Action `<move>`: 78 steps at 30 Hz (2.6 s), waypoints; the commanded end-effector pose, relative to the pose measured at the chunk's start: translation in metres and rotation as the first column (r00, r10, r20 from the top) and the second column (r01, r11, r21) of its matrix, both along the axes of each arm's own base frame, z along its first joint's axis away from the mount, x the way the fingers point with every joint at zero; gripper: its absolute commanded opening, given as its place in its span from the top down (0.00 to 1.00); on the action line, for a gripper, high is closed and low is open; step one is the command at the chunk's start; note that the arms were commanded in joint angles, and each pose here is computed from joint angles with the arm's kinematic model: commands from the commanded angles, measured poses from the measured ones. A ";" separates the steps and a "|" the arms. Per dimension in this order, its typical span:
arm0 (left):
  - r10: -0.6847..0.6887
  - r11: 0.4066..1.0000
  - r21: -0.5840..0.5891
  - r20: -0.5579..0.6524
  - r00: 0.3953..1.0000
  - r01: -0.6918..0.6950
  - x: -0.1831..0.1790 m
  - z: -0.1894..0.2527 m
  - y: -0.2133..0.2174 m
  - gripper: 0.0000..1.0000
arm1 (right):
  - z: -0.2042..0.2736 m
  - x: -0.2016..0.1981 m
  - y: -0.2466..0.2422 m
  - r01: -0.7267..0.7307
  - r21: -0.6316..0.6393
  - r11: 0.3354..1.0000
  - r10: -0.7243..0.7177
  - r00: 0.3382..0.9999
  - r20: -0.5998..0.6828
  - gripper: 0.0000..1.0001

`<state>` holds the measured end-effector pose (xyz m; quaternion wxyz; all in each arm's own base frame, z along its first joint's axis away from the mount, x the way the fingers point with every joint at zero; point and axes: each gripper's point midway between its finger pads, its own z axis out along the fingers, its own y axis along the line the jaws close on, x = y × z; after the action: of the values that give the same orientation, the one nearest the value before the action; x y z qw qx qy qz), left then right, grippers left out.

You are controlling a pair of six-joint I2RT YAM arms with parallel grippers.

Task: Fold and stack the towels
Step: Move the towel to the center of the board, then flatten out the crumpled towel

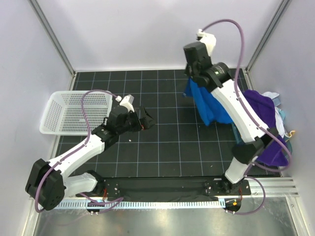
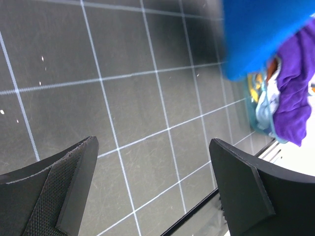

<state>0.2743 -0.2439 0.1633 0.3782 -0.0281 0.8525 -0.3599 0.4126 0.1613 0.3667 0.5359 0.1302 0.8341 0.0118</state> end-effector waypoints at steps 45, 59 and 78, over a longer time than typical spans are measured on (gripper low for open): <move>0.349 0.902 0.302 -0.094 0.932 -0.307 0.034 -0.070 0.059 0.19 | -0.182 -0.212 0.119 -0.424 -0.037 0.905 0.419 0.903 -0.097 0.40; 0.369 0.904 0.257 -0.066 0.927 -0.342 0.018 -0.043 0.072 0.25 | -0.172 -0.019 0.193 -0.720 0.193 0.666 0.740 0.670 -0.053 0.56; 0.315 0.931 0.204 -0.023 0.949 -0.304 0.003 -0.003 0.074 0.24 | -0.287 0.043 0.225 -0.819 0.079 0.569 0.800 0.528 -0.285 0.55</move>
<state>0.2714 -0.1664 0.1376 0.3880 -0.1416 0.8903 -0.1919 0.4470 0.3815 0.0580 0.3249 -0.2754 0.8805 0.2079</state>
